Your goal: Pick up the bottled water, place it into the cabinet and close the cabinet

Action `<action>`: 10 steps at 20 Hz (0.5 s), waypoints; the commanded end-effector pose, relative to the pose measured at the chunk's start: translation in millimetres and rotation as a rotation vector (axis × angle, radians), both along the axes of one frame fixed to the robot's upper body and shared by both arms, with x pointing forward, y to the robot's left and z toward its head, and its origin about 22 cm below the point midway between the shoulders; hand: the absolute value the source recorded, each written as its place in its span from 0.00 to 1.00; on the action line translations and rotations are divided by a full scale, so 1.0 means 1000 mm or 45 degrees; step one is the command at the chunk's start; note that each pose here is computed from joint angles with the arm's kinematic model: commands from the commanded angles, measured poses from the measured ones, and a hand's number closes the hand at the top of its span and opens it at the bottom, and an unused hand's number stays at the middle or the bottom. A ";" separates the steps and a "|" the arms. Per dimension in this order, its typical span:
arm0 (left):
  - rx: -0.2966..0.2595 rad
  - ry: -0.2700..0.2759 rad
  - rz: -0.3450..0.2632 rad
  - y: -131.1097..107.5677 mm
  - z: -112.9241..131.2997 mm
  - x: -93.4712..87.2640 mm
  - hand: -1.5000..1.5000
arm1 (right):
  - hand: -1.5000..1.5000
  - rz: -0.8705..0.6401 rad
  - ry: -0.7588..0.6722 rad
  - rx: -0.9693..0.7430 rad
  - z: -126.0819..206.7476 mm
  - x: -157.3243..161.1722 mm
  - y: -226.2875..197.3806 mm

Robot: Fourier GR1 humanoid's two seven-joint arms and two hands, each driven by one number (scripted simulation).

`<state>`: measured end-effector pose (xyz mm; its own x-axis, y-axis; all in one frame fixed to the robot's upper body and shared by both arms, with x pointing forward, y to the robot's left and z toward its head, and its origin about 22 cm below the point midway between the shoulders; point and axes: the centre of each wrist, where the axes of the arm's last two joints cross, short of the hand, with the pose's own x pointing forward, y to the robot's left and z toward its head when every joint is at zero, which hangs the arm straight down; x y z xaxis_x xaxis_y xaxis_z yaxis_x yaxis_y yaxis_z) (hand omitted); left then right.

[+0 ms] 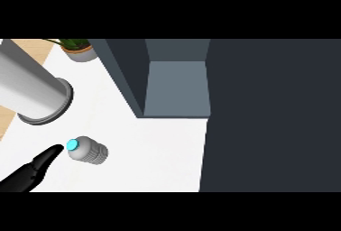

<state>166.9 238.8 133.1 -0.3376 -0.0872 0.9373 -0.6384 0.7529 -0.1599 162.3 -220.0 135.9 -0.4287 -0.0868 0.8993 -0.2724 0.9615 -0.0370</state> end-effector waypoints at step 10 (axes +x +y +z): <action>-0.104 0.008 0.111 -0.040 0.037 -0.042 0.00 | 0.00 0.061 0.038 0.000 0.044 -0.057 0.020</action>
<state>152.0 199.9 144.3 -0.2407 0.0160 0.9705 -0.6613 0.7292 -0.1760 127.7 -200.2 158.4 -0.3892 -0.1111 0.9144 -0.3179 0.9479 -0.0201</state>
